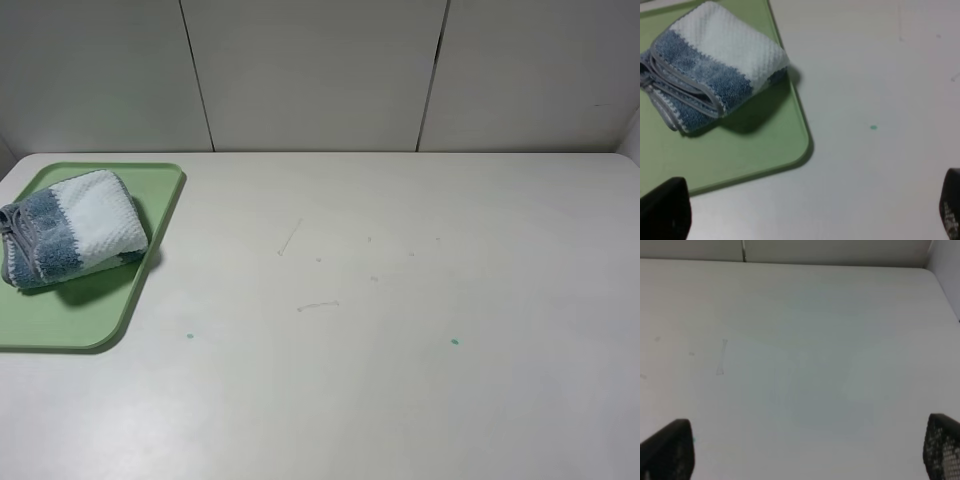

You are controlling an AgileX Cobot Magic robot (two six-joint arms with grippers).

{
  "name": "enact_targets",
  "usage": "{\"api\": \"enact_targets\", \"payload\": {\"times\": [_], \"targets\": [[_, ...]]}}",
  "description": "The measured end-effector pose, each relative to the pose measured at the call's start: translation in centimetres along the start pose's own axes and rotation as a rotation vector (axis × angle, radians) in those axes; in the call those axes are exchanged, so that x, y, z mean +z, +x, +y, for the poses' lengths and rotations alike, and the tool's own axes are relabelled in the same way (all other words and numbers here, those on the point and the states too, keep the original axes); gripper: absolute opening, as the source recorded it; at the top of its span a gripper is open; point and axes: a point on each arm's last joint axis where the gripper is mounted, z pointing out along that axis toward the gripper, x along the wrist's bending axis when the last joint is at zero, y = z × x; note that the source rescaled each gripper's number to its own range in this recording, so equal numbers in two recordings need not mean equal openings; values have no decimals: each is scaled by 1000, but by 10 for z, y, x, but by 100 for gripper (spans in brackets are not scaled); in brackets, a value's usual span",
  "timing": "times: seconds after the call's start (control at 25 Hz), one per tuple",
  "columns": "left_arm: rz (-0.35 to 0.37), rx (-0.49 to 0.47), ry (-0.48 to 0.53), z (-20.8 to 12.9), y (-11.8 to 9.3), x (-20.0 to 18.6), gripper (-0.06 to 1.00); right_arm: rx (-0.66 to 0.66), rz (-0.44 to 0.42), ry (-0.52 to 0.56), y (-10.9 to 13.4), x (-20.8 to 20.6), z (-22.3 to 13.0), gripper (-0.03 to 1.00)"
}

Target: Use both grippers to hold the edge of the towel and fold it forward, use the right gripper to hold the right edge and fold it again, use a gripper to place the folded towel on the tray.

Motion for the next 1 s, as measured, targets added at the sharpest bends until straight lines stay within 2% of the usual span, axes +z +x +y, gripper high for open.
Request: {"api": "enact_targets", "payload": {"times": [1.0], "targets": [[3, -4, -17, 1, 0, 0, 100, 0, 0, 0, 0, 0, 0, 100]]}}
